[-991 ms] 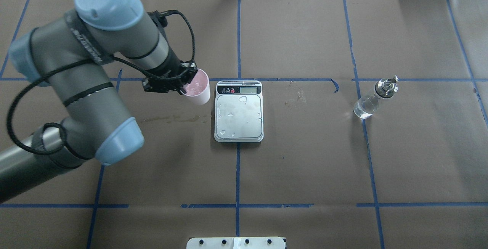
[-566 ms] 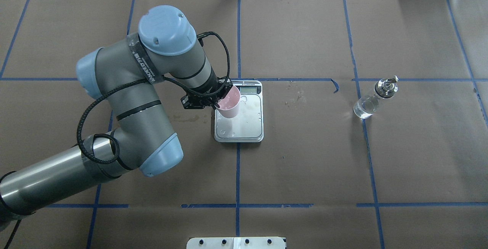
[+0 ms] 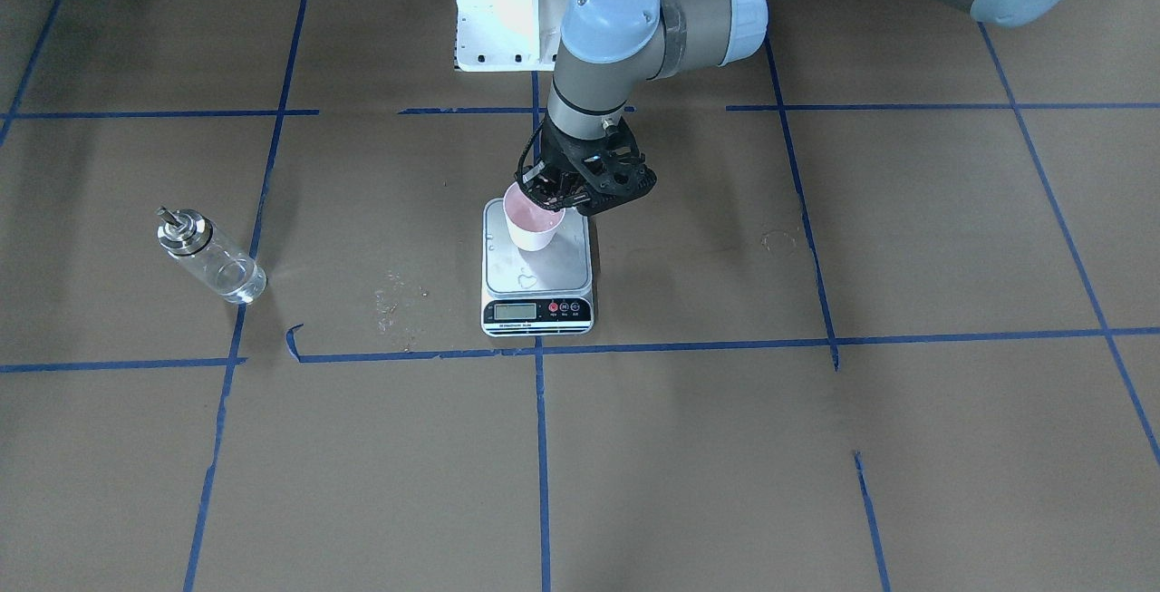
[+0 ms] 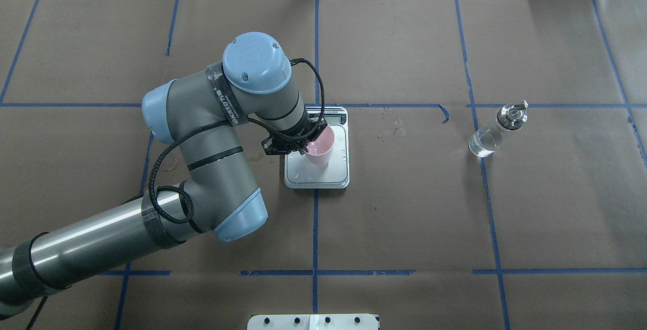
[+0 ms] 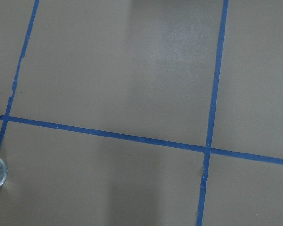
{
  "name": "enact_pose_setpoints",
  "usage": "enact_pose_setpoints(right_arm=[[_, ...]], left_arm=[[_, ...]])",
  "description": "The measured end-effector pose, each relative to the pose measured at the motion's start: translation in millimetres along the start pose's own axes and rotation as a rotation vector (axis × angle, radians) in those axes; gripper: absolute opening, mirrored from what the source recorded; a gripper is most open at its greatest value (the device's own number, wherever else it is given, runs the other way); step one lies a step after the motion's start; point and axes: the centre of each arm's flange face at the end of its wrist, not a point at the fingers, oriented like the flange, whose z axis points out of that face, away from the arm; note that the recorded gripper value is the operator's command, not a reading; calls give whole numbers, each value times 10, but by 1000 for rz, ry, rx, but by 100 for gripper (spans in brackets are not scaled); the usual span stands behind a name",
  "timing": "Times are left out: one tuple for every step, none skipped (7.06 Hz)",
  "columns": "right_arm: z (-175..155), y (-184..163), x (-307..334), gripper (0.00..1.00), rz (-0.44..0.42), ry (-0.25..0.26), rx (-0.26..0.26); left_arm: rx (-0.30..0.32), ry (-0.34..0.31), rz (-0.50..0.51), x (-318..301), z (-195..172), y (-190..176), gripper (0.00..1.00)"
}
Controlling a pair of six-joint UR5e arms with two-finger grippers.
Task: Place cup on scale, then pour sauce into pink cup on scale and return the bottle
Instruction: 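Release the pink cup on the scale and lift the left gripper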
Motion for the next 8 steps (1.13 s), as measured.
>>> enact_pose_setpoints(right_arm=[[-3, -1, -4, 100, -1, 0, 1], [-6, -3, -8, 100, -2, 0, 1], [-9, -7, -14, 100, -3, 0, 2], [-14, -10, -20, 100, -4, 0, 3], [-16, -10, -22, 100, -5, 0, 3], [-16, -11, -21, 100, -5, 0, 4], [-17, -12, -23, 100, -5, -1, 4], [-19, -12, -27, 100, -6, -2, 5]], left_arm=[[7, 0, 1, -2, 7, -8, 0], [12, -1, 1, -11, 11, -11, 0], [14, -4, 1, -25, 26, -21, 0], [19, -6, 1, -29, 36, -31, 0], [26, -5, 1, -29, 39, -39, 16], [31, -4, 2, -29, 39, -45, 61], [34, -3, 7, -30, 36, -52, 70], [35, -3, 13, -33, 36, -56, 96]])
